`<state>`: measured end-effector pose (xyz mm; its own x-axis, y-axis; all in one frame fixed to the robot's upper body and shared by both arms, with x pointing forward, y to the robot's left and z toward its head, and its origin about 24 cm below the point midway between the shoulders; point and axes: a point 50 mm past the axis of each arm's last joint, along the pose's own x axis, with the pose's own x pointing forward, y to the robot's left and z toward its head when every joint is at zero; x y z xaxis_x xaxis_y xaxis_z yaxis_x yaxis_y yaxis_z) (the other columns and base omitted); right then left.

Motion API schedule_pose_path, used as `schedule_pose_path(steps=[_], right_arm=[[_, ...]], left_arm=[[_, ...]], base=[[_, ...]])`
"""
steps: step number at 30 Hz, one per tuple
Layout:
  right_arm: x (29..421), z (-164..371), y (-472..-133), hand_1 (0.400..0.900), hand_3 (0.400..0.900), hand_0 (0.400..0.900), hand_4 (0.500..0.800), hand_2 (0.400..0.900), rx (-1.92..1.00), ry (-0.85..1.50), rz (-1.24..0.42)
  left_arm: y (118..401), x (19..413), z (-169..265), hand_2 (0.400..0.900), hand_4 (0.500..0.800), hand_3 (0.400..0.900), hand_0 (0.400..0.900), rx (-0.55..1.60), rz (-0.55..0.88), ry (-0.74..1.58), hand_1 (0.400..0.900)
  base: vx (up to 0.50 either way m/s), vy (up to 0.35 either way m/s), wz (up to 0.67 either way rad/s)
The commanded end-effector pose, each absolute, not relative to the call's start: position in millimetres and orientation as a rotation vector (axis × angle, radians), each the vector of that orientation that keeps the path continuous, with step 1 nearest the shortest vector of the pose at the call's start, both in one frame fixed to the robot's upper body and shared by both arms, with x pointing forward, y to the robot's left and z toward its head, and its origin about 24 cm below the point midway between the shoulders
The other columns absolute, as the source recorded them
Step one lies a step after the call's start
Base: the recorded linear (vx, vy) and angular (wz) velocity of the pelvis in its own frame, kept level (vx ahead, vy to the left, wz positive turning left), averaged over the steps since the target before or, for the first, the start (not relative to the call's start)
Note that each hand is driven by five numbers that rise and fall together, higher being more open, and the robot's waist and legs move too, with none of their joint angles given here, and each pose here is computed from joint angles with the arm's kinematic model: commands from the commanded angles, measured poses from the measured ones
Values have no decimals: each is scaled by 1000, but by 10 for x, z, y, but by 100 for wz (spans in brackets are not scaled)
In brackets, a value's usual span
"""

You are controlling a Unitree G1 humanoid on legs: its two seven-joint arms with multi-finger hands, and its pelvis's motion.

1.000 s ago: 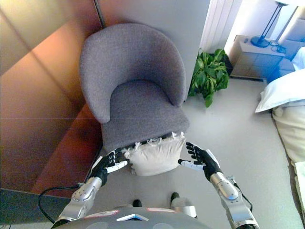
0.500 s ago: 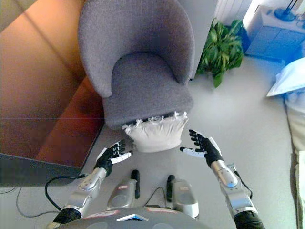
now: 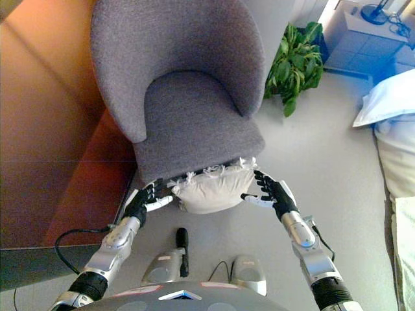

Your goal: Pick up the pillow and put it on the sofa.

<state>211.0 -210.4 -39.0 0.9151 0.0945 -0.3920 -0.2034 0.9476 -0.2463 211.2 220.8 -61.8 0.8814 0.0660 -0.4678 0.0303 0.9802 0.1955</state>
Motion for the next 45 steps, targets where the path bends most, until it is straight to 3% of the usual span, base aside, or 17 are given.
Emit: schedule_pose_path(steps=[1,15,25,30,45], right_arm=[[2420,13,-2092,900,900,900,800,900,-338,159,125],[2604,266,-2119,900,900,900,800,900,-453,46,60],[2980,965,-2581,900,900,900,800,900,-1148,-187,-96],[3236,1350,-2572,900,900,900,800,900,-1408,-314,-137],[3460,1702,-2445,900,900,900,800,900,-1367,-435,-250]], left_arm=[[2245,2325,-255,900,800,900,900,183,53,276,900],[2201,2521,-159,900,800,900,900,175,91,217,900],[1796,2908,321,900,800,900,900,95,7,-10,900],[1671,3039,507,900,800,900,900,82,-12,-84,900],[1579,3286,982,900,800,900,900,14,46,-255,900]], base=[[188,168,-12],[196,-149,17],[-20,-250,74],[-118,-33,2],[-90,-13,-1]])
